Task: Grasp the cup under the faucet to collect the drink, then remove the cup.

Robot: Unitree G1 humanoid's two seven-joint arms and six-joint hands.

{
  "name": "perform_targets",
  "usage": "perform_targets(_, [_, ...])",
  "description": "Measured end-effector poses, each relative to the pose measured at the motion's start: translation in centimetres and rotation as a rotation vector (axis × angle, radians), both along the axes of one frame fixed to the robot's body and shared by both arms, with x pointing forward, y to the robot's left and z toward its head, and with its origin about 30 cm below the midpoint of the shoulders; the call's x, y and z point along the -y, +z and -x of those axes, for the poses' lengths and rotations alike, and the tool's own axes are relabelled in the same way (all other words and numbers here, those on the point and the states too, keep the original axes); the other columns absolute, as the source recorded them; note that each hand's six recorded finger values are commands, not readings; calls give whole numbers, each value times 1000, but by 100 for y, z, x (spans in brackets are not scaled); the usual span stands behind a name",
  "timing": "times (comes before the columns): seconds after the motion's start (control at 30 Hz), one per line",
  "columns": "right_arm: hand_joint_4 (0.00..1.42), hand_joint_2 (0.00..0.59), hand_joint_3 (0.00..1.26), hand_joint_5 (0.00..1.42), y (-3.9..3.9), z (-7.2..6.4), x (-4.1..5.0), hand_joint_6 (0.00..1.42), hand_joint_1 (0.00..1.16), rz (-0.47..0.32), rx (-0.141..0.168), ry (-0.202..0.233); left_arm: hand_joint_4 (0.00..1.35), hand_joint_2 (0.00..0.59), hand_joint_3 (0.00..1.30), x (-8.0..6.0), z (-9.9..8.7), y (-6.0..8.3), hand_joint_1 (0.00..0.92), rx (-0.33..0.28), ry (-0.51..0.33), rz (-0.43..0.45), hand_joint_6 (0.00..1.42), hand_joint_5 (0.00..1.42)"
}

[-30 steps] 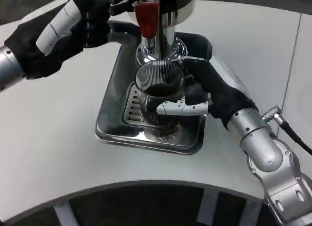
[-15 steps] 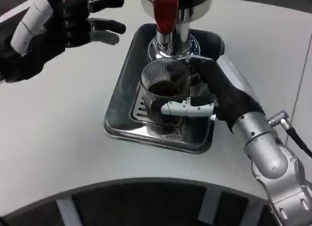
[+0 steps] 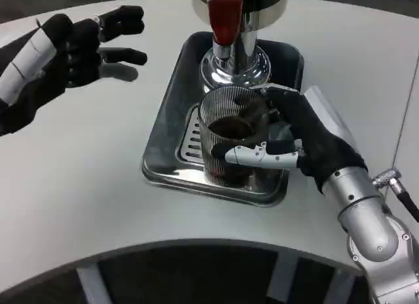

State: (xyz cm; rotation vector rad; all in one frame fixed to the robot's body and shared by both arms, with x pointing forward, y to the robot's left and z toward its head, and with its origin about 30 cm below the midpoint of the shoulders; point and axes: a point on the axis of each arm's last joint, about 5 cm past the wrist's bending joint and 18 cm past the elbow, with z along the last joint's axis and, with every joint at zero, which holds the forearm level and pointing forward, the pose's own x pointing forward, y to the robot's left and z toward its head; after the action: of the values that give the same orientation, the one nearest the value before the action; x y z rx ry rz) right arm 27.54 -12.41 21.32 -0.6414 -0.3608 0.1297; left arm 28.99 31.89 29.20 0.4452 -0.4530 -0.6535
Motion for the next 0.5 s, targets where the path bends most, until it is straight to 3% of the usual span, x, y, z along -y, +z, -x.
perform_targets(0.5, [1023,215,873,1140,-10,103,64,1190,1010,-31,-14,-37,0,109,96,10,199,-162,0,40,38,-133,113,82])
